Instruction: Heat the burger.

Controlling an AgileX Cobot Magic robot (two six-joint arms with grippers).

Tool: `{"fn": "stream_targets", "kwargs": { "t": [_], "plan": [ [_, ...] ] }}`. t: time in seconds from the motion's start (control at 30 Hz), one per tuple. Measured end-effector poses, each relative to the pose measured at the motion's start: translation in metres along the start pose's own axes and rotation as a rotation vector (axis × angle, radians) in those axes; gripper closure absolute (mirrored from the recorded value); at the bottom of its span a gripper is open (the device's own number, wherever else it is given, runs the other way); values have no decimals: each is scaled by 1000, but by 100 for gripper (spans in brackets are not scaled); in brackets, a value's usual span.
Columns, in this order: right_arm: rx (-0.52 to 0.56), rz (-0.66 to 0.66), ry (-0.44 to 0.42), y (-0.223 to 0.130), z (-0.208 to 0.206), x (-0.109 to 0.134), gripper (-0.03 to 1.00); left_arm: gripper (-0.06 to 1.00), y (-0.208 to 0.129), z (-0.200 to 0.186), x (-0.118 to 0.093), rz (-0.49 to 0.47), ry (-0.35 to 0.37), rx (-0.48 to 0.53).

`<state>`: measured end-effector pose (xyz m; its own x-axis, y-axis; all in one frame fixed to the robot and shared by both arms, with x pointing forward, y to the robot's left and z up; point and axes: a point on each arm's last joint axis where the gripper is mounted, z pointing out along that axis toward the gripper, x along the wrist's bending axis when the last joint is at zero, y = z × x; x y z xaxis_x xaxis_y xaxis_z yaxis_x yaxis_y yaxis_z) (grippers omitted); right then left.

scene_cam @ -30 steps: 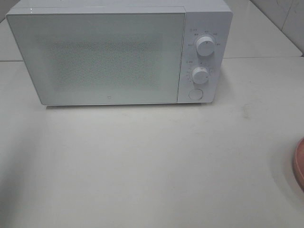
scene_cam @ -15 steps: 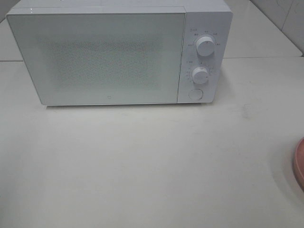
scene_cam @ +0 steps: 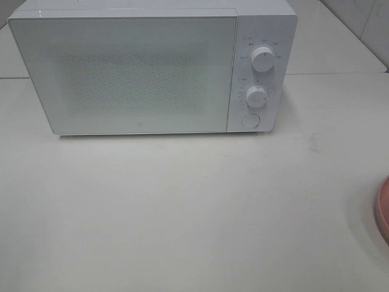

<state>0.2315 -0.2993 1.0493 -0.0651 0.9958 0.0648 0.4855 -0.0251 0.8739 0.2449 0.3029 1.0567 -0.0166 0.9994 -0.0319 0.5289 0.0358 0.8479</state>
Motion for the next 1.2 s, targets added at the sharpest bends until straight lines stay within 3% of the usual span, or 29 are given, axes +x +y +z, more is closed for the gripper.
{"fn": "stream_targets", "kwargs": {
  "t": [0.17, 1.2],
  "plan": [
    [0, 0, 0, 0, 0, 0, 20, -5, -8, -12, 1, -2, -4, -92],
    [0, 0, 0, 0, 0, 0, 20, -5, -8, -12, 1, -2, -5, -94]
  ]
}}
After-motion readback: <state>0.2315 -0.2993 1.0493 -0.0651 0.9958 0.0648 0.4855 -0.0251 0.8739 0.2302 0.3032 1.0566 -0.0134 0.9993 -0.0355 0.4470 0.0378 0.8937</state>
